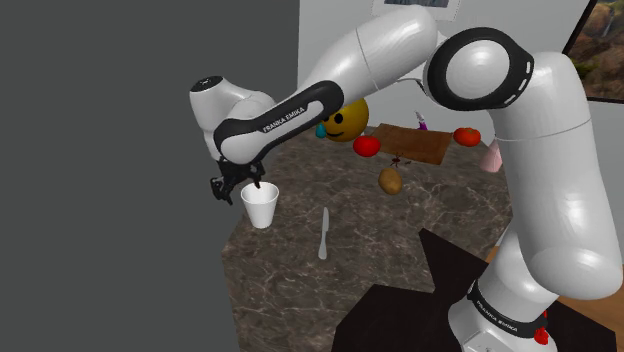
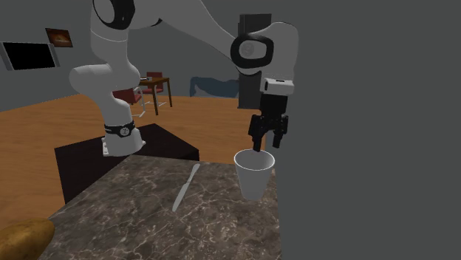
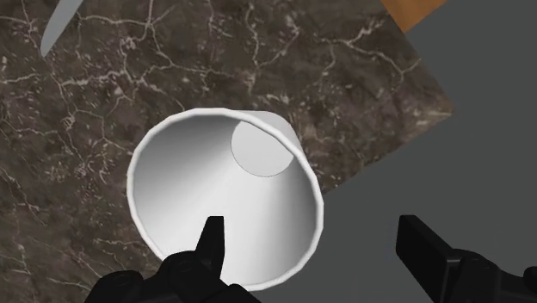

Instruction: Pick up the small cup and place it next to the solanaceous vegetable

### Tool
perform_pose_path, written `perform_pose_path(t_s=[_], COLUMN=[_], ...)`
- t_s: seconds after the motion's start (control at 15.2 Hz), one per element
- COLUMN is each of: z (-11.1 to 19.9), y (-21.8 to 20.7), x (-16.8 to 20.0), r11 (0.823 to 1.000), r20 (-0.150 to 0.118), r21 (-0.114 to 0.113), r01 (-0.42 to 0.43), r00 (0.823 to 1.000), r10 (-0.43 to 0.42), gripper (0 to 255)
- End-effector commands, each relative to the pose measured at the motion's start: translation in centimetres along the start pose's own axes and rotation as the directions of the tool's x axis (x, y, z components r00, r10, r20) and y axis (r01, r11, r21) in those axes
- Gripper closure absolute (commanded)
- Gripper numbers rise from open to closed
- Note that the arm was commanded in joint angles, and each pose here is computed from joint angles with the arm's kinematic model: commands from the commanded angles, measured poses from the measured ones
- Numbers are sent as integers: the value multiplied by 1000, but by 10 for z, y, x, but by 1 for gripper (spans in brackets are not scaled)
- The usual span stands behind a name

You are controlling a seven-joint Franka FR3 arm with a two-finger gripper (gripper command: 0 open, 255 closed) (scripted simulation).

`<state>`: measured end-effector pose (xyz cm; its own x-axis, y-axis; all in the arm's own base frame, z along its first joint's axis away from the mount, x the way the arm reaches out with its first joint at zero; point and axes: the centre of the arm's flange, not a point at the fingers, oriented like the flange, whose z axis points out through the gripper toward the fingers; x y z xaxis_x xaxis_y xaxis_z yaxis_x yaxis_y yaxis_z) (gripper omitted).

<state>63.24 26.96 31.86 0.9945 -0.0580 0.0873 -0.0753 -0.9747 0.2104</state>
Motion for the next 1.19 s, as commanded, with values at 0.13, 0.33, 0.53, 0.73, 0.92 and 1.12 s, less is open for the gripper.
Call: perform_pose_path(t_s=[0.13, 0.33, 0.53, 0.73, 0.92, 1.12], z=[38, 46, 46, 46, 42, 40], y=[-7, -6, -6, -6, -6, -11], x=[1, 1, 1, 1, 14, 17], r11=[1000, 1000, 1000, 1000, 1000, 1000], r20=[30, 30, 30, 30, 30, 30], r21=[-6, -6, -6, -6, -6, -6], r01=[3, 3, 3, 3, 3, 3], r00=[1000, 1000, 1000, 1000, 1000, 1000], r10=[-2, -2, -2, -2, -3, -3], gripper=[0, 0, 0, 0, 255, 255])
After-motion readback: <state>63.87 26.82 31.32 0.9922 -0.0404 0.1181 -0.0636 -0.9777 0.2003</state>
